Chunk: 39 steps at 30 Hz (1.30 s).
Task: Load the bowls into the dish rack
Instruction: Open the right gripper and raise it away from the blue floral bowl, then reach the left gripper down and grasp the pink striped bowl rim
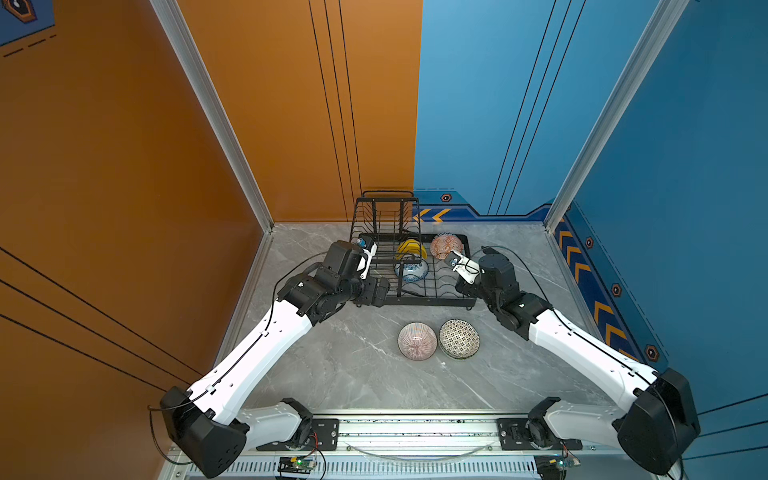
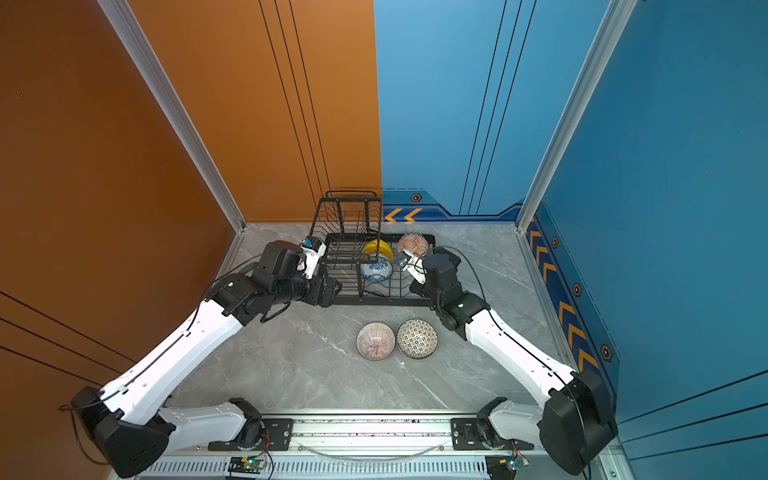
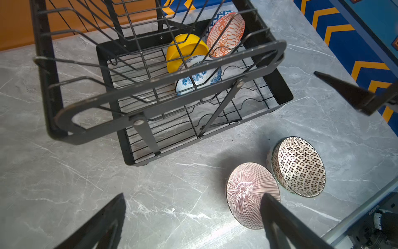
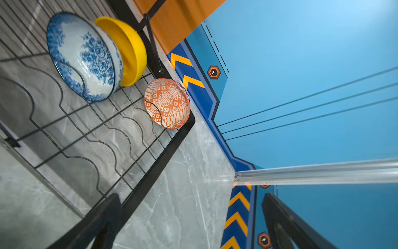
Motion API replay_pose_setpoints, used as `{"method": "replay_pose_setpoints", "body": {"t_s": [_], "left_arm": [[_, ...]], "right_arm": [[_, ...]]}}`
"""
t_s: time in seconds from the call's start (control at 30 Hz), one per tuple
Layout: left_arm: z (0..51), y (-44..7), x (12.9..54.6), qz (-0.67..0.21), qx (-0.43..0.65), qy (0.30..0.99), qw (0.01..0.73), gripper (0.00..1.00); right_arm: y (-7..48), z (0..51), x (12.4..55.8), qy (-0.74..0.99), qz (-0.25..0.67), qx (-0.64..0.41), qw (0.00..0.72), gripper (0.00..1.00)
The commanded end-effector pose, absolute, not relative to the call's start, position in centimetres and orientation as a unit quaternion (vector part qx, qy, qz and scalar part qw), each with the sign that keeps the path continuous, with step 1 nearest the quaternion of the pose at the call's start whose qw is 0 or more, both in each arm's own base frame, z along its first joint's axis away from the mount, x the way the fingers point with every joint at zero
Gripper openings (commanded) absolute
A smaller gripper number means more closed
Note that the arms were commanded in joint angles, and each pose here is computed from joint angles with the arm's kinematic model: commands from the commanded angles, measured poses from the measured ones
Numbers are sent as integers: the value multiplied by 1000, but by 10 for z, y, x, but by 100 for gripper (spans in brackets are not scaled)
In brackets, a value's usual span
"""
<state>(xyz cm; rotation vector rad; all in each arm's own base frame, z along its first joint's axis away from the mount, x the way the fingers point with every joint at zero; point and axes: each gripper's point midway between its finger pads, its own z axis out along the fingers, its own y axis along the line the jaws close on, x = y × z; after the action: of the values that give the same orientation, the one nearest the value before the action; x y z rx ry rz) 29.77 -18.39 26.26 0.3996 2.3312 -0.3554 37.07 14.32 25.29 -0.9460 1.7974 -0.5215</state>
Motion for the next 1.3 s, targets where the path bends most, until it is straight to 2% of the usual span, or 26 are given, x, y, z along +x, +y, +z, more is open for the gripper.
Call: {"method": "replay_pose_setpoints", "body": {"t_s": [0.0,0.37,0.6,1.03,1.13,1.23,1.27], "left_arm": [[261,-185,289,-140,145,908,367,98],[206,-216,264,-158,162,929,291,98],[179,-235,256,-194,169,928,269,98],[122,-252,252,-206,142,939,235,100],[110,-255,250,-197,143,944,223,96],[98,-259,248,-190,144,949,206,88],[94,-261,247,-189,145,951,199,82]], "right_arm": [[134,257,353,811,-144,-311,475,100],[142,248,349,911,19,-175,374,100],[145,233,353,934,9,-186,304,100],[151,224,376,938,5,-189,292,100],[151,216,378,939,4,-190,287,100],[151,211,380,940,6,-189,285,100],[151,210,381,939,7,-188,286,100]]}}
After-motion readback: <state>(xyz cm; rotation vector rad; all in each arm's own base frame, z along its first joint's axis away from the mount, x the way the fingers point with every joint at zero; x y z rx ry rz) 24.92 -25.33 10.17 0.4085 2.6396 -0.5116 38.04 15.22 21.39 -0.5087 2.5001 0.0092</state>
